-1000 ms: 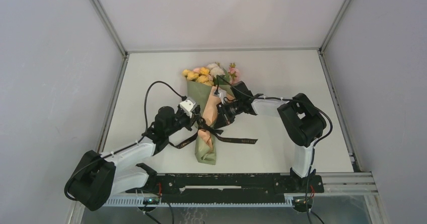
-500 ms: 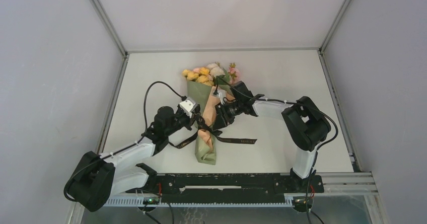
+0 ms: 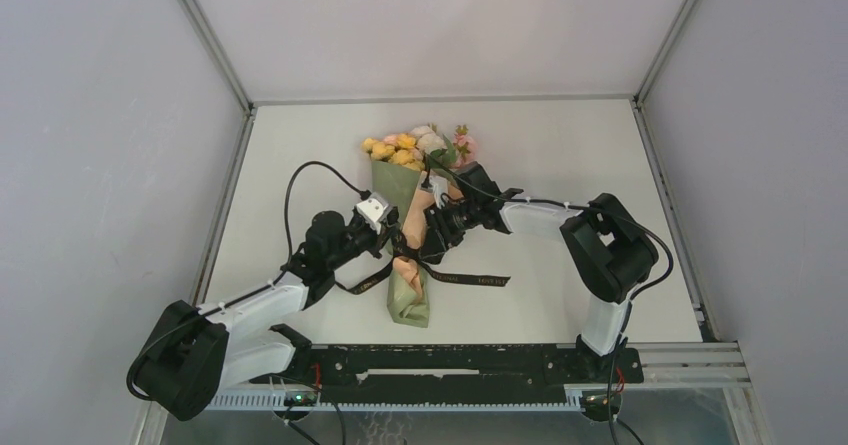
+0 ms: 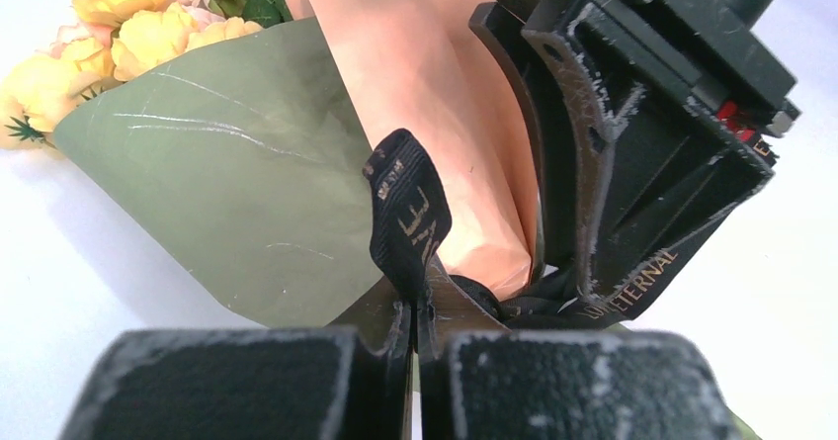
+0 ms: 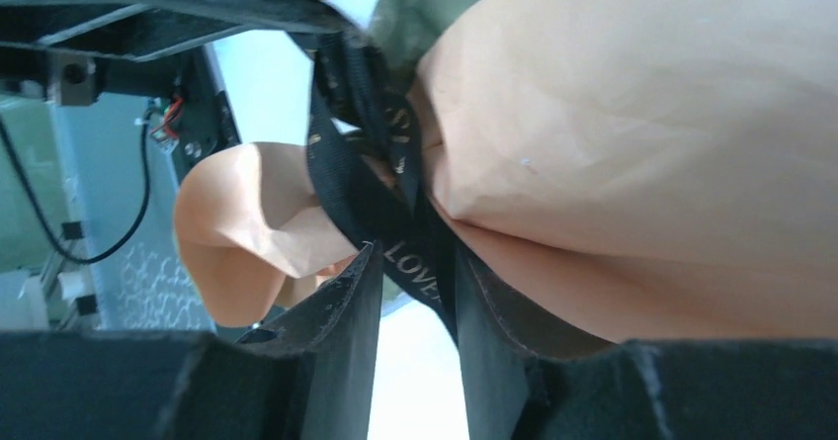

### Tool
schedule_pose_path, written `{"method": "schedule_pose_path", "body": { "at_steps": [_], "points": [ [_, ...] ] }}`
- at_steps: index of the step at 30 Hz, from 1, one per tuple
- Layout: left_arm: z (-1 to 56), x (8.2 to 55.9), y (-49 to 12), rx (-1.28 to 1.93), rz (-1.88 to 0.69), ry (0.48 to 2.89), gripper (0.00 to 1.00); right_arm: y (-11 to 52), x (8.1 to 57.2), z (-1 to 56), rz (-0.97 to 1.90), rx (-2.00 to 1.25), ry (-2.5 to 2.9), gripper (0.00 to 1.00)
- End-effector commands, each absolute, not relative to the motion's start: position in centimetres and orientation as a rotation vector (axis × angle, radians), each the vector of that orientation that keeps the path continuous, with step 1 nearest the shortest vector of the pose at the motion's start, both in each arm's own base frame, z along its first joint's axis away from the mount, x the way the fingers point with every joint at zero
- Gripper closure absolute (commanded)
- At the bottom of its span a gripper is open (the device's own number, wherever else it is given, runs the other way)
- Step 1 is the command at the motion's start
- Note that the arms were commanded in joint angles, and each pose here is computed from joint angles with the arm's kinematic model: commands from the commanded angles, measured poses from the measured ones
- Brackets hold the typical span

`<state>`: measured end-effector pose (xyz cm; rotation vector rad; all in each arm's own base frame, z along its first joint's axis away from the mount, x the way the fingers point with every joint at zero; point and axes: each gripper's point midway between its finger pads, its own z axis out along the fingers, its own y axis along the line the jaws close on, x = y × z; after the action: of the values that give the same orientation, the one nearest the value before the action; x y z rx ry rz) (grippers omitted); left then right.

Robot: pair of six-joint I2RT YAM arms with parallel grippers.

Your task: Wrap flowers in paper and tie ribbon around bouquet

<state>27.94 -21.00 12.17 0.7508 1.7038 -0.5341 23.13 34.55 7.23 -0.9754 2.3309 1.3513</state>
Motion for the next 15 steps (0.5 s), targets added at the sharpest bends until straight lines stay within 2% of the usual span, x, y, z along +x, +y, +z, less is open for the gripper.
{"method": "schedule_pose_path", "body": {
  "at_steps": [1,4,7,11,15],
  "points": [
    [13.1,28.1,-21.2,0.750,-0.546,1.647,1.00,34.3,25.5,7.5,1.148,-0.931,2.302,0.57],
    [13.1,28.1,-21.3,0.756,-0.551,1.649,1.00,34.4,25.9,7.0,1.077,-0.944,2.288,0.47],
    [12.9,28.0,-21.3,0.759,-0.556,1.658,1.00,34.5,25.6,6.7,1.075,-0.948,2.279,0.48],
    [12.9,28.0,-21.5,0.762,-0.566,1.655,1.00,34.4,25.2,7.1,1.089,-0.956,2.269,0.73],
    [12.9,28.1,-21.6,0.756,-0.573,1.655,1.00,34.3,24.5,8.9,1.114,-0.966,2.223,0.88]
  ]
}}
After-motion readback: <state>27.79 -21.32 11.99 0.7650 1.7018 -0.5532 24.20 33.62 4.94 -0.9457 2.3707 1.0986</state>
